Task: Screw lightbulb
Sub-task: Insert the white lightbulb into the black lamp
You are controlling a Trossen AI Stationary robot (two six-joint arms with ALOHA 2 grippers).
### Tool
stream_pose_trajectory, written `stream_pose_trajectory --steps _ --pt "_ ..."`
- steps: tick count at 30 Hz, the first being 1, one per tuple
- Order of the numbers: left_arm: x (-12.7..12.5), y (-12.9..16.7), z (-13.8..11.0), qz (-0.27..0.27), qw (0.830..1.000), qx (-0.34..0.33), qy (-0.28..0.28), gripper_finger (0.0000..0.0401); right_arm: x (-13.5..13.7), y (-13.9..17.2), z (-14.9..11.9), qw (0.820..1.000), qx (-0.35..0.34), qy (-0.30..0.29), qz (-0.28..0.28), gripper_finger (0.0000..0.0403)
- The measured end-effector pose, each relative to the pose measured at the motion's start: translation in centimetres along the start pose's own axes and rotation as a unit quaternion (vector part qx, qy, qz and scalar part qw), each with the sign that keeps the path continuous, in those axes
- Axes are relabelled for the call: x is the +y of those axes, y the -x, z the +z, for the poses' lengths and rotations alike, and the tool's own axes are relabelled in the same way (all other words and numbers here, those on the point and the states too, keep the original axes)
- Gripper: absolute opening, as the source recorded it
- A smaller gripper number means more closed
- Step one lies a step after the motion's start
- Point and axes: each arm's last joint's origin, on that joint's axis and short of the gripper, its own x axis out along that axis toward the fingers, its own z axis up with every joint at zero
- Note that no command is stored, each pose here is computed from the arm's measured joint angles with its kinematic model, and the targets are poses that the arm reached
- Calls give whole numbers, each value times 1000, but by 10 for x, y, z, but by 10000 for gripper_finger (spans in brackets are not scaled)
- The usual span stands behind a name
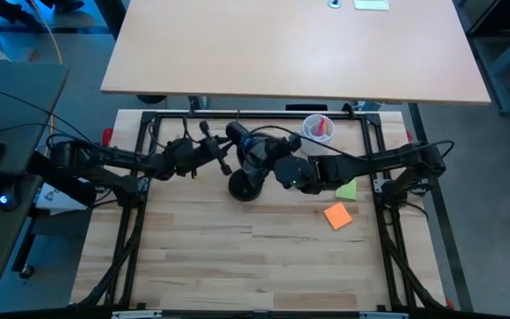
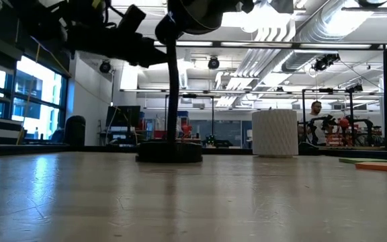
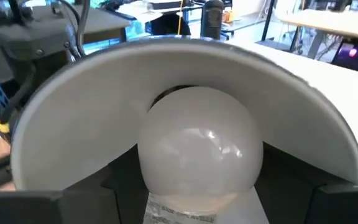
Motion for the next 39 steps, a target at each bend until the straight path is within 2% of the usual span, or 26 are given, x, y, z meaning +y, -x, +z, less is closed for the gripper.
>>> stream_pose_trajectory --steps 4,8,11,13,18,23,27,33,36,39 --pt "16 -3 -11 17 998 16 52 0 1 2 -1 998 -1 58 -2 237" --pt "44 -8 -18 -35 991 -23 130 0 3 4 -1 994 -3 106 -2 237" --pt "64 -9 -18 -77 979 -77 174 0 3 4 -1 992 -3 123 -2 237" --pt "76 -10 -14 -86 969 -105 204 1 3 4 -1 992 -3 129 -2 237" --pt "96 -17 -3 -124 953 -126 247 4 1 2 0 989 -2 148 -6 237" --pt "101 -25 8 -149 944 -112 271 1 1 1 -1 973 0 232 -7 237" --pt "96 -27 12 -179 940 -105 272 1 2 -1 -4 951 7 310 -8 237" --pt "85 -27 16 -188 937 -106 274 1 12 -9 -16 915 15 403 -6 237" --pt "80 -27 18 -196 936 -105 273 1 16 -11 -19 902 13 431 -11 237" --pt "76 -27 19 -203 935 -101 272 1 18 -10 -19 899 9 438 -21 237"
